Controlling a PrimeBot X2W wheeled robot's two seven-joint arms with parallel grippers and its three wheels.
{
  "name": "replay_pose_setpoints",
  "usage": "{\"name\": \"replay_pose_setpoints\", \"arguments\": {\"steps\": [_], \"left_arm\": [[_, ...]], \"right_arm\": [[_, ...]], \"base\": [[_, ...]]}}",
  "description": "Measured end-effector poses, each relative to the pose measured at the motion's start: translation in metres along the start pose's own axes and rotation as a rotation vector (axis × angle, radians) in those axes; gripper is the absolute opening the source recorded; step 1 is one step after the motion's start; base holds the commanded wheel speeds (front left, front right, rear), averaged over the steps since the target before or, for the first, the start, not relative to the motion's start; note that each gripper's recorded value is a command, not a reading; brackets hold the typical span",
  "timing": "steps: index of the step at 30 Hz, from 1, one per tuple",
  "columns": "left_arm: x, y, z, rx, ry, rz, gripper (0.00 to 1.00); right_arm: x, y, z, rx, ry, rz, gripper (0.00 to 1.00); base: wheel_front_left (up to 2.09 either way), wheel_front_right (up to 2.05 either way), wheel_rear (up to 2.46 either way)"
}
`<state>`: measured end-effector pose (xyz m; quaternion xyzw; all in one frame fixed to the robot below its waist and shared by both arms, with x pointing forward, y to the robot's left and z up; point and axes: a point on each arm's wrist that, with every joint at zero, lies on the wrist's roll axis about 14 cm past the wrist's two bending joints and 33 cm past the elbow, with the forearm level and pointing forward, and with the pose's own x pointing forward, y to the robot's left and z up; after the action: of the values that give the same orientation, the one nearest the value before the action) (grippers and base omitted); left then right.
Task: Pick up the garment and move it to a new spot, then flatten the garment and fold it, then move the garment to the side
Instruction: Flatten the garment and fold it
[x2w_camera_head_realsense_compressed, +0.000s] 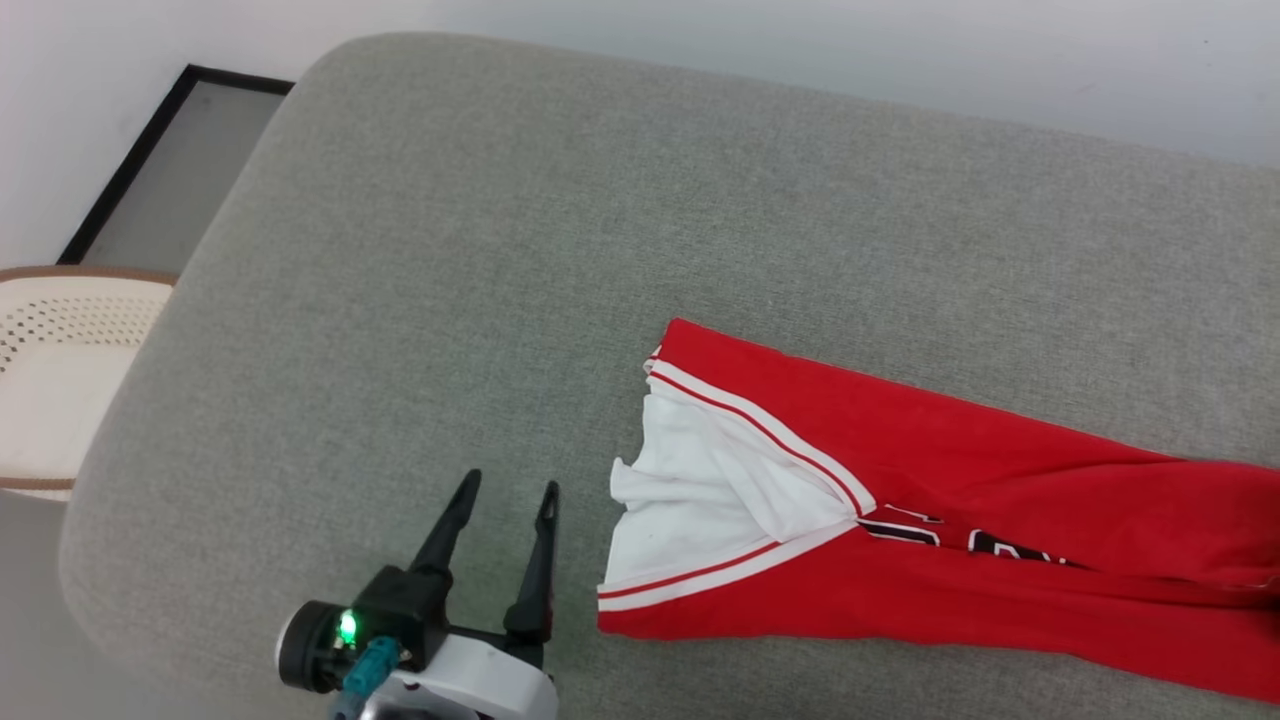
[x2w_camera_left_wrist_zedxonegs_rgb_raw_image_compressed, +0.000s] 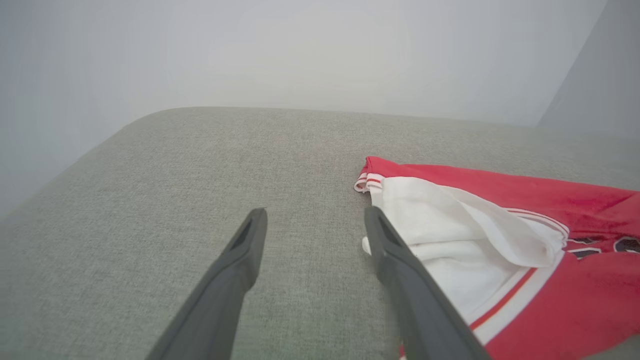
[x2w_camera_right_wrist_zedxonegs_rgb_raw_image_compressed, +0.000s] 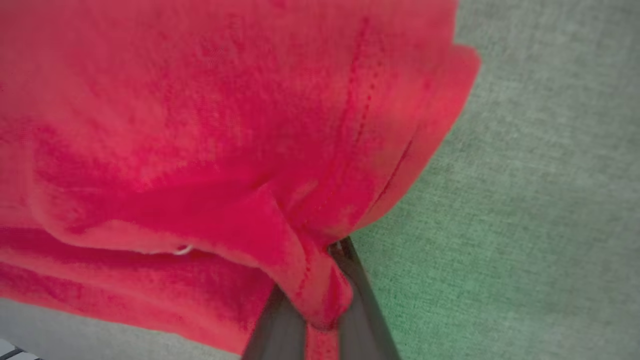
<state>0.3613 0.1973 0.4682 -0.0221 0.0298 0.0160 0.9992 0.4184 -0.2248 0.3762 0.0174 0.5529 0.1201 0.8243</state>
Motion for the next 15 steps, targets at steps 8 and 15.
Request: {"name": "replay_pose_setpoints", "arguments": {"steps": [8,15], "left_arm": [[0.004,-0.002,0.001,-0.006,-0.012,-0.017,1.0],[0.015,-0.013,0.0,0.002,-0.013,-0.074,1.0]], "right_arm": [[-0.01,-0.007,0.009,0.074,-0.11,0.0,0.0],[-0.04,-0.054,0.02,0.159,-0.231,-0.102,0.0]], "base": [[0.0,0.0,0.0],[0.0,0.0,0.0]]}}
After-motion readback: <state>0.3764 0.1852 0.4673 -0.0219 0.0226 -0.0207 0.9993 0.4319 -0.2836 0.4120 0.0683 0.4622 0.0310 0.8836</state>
